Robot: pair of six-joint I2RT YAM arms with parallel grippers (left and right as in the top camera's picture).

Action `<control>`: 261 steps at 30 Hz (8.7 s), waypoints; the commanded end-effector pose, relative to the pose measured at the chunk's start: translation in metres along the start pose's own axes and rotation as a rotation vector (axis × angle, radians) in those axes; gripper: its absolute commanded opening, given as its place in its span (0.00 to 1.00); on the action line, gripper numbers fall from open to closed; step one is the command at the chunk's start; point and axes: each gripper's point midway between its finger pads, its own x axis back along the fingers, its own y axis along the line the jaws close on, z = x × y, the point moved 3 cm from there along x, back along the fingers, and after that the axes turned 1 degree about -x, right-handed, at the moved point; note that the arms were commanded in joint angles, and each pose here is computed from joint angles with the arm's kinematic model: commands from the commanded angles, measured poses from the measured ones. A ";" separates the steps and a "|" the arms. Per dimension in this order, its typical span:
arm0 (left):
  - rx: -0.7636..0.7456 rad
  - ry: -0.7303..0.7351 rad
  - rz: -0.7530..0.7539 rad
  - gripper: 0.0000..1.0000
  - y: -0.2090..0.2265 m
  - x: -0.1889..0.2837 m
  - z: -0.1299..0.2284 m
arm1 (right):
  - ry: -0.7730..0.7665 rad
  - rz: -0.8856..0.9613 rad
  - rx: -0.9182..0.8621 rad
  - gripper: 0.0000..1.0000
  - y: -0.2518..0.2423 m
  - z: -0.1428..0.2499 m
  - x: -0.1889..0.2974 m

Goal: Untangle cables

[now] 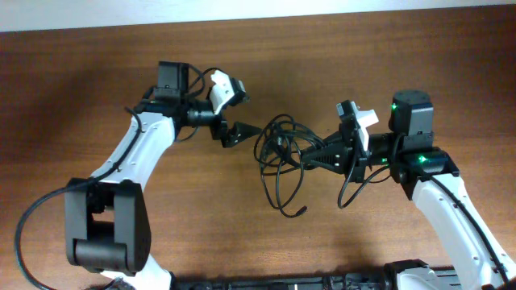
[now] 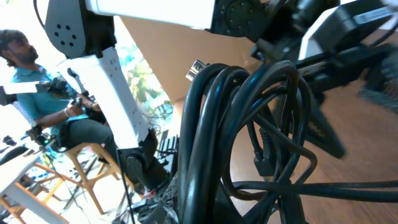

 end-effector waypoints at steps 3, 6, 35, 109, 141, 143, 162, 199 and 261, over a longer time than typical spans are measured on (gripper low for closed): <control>-0.112 0.056 0.000 0.99 -0.012 -0.036 -0.007 | 0.022 -0.102 0.018 0.04 0.020 -0.001 -0.015; -0.101 0.045 0.038 0.99 -0.028 -0.054 -0.018 | 0.029 -0.114 -0.003 0.04 0.022 0.000 -0.018; 0.790 0.081 -0.304 0.99 0.043 0.027 0.039 | 0.102 -0.025 -0.122 0.04 0.014 0.020 -0.032; -0.192 -0.200 0.278 1.00 -0.100 0.044 -0.036 | 0.186 -0.271 -0.450 0.05 0.008 0.008 -0.080; 1.336 0.113 -0.516 0.00 0.011 0.130 0.069 | 0.175 0.531 -0.755 0.99 -0.082 0.079 -0.081; 1.603 0.083 -0.692 0.00 0.018 0.139 0.084 | 0.204 0.542 -0.799 0.99 -0.080 0.088 -0.079; 0.871 0.237 -0.382 0.00 -0.020 0.020 0.013 | 0.203 0.585 -0.359 1.00 -0.077 0.050 -0.082; 0.854 -0.023 -0.148 0.00 -0.015 0.084 -0.009 | 0.040 1.139 -0.757 0.85 -0.053 0.067 0.120; 0.480 -0.626 -0.952 0.00 -0.044 0.190 -0.217 | 0.405 0.875 -0.565 0.86 -0.129 0.140 -0.078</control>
